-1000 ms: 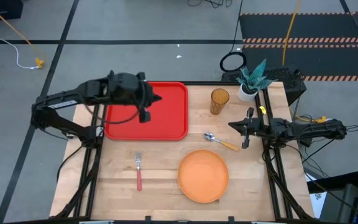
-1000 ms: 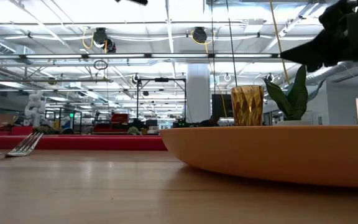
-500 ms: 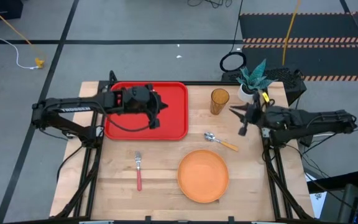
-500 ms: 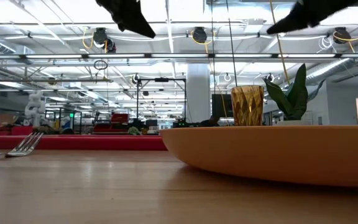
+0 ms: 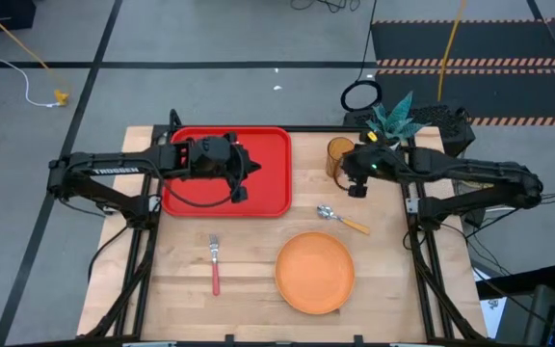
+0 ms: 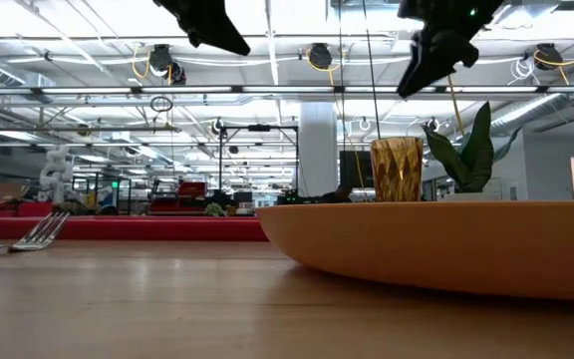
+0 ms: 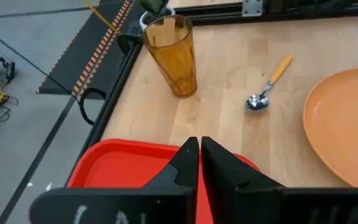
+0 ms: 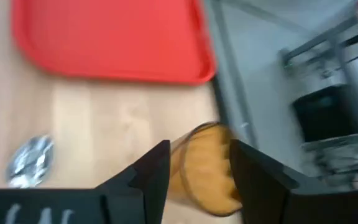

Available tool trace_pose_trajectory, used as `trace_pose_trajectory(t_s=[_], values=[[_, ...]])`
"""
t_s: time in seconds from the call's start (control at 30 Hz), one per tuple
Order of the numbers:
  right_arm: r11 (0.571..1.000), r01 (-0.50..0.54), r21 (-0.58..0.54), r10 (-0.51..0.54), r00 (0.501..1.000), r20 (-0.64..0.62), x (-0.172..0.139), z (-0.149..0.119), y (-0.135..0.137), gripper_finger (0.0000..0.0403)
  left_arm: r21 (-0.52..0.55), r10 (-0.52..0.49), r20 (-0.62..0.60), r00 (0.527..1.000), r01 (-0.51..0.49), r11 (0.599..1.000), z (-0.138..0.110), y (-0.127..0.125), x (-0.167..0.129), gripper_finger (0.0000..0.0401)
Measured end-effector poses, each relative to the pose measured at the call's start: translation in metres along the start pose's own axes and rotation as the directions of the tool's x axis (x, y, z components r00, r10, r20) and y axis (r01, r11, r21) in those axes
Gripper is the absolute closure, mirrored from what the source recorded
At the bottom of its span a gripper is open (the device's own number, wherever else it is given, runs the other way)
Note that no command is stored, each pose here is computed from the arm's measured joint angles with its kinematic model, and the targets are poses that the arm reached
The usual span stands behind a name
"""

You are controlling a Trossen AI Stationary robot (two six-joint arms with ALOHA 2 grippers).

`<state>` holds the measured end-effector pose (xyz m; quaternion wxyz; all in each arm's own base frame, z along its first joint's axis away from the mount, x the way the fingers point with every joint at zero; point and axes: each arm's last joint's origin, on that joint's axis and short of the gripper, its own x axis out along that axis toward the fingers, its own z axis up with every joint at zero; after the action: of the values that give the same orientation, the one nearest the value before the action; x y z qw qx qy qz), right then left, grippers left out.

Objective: Pick and place plate/cup/fork/spoon on tray
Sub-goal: Put the brown cup on the red tray

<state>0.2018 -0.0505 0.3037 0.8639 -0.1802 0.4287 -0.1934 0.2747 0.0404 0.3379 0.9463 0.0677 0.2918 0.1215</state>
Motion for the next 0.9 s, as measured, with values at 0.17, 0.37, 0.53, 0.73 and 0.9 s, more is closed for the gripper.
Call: trace_pose_trajectory(t_s=[0.17,0.37,0.53,0.73,0.9], values=[[0.996,-0.076,0.044,0.080,0.993,-0.087,0.023,-0.006,-0.010,0.0225,0.013,-0.018,0.005,1.000,0.018,1.000,0.001,-0.006,-0.001,0.0377],[0.989,-0.127,0.071,0.138,0.975,-0.177,0.047,-0.015,-0.019,0.0239,0.036,-0.030,0.009,1.000,0.030,0.999,0.001,-0.010,-0.002,0.0377],[0.986,-0.141,0.087,0.157,0.961,-0.228,0.063,-0.020,-0.023,0.0277,0.039,-0.031,0.020,0.999,0.030,0.999,0.003,-0.011,-0.002,0.0377],[0.987,-0.141,0.081,0.157,0.959,-0.234,0.068,-0.020,-0.024,0.0362,0.039,-0.030,0.022,0.999,0.029,0.999,0.003,-0.010,-0.002,0.0377],[0.988,-0.133,0.078,0.146,0.968,-0.206,0.066,-0.017,-0.023,0.0393,0.036,-0.029,0.037,0.999,0.028,0.999,0.004,-0.010,-0.002,0.0377]])
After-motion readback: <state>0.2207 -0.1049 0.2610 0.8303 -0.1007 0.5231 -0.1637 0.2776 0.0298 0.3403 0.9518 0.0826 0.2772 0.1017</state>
